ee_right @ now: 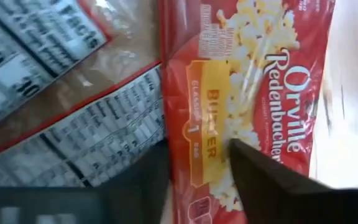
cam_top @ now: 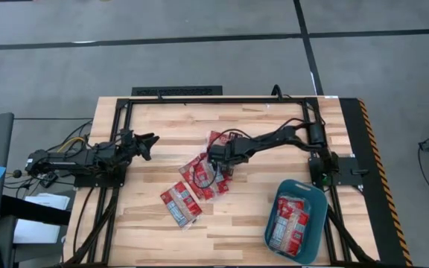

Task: Sort popcorn bags into baskets
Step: Put the popcorn bag into the blue bin

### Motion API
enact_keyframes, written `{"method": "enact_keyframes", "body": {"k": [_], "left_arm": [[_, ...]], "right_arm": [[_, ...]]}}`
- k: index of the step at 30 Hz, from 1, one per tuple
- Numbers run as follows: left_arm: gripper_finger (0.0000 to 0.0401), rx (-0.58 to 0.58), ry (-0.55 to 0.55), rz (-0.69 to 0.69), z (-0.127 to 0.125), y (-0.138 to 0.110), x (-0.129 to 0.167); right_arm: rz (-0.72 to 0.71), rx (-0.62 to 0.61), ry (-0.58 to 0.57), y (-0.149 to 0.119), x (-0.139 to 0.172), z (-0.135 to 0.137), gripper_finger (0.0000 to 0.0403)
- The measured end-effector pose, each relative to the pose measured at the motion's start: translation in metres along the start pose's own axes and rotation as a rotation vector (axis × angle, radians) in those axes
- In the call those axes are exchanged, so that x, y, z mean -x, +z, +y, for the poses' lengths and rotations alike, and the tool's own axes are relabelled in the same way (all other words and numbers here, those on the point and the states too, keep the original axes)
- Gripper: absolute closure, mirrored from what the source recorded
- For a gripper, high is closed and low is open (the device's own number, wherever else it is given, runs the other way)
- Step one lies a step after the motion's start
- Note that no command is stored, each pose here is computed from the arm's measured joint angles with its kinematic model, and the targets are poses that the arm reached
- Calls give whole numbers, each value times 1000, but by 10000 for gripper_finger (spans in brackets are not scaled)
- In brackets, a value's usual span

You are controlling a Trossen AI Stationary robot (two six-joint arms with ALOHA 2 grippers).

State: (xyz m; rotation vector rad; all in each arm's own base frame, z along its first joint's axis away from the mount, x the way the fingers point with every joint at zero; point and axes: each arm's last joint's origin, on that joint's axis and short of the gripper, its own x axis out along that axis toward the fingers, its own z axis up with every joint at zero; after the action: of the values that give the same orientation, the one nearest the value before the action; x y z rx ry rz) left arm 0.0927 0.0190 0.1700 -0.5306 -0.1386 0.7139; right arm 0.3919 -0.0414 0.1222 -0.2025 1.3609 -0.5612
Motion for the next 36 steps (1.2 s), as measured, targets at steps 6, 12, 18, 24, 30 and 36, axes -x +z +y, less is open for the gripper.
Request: {"method": "enact_keyframes", "body": {"k": [6, 12, 18, 24, 30, 36], "left_arm": [[214, 1, 2, -1, 0, 0, 0], [214, 5, 3, -1, 0, 0, 0], [214, 3, 3, -1, 0, 0, 0], [214, 2, 2, -1, 0, 0, 0], [214, 0, 5, -3, 0, 0, 0], [214, 3, 22, -14, 1, 0, 0]], "right_arm": [[53, -47, -55, -3, 1, 0, 384], [23, -63, 22, 9, 49, 2, 393], [-118, -109, 132, 0, 140, -2, 394], [-207, -178, 396, -48, 234, 4, 394], [-211, -250, 653, -109, 304, 11, 398], [-126, -404, 810, -155, 341, 15, 395]]}}
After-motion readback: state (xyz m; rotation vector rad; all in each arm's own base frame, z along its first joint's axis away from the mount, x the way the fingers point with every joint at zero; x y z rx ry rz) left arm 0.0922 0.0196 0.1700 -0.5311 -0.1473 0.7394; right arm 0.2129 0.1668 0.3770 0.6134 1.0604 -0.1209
